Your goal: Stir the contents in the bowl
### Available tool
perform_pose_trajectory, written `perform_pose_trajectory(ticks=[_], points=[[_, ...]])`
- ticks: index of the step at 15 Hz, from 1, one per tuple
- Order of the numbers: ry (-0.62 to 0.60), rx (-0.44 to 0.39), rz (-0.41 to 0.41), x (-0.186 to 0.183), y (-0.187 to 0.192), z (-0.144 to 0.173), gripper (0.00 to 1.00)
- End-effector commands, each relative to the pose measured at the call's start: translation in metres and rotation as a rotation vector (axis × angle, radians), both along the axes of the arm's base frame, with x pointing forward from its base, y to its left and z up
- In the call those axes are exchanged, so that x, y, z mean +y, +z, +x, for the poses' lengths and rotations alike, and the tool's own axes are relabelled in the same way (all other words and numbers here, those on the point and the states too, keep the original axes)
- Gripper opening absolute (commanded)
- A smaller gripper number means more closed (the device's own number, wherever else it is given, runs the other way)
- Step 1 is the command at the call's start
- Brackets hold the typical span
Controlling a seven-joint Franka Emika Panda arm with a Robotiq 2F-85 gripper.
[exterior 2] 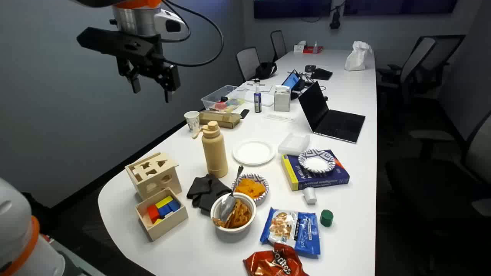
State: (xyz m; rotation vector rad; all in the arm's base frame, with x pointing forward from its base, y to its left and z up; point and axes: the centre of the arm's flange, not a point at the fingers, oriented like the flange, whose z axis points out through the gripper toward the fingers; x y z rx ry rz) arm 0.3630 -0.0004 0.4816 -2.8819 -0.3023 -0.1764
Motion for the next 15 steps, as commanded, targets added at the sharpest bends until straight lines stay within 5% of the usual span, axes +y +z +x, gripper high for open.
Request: perform_pose_trajectory(ticks=[1,5,8,15], points=[[0.0,0.0,0.0,0.0,0.0,0.0,1.0],[0.0,0.0,0.0,0.0,0.0,0.0,1.0],[-0.103,-0.051,-0.076,0.011,-0.011,0.009,1.0],[-0.306,-0.116,-0.356,0.039,-0.068,0.044,1.0]])
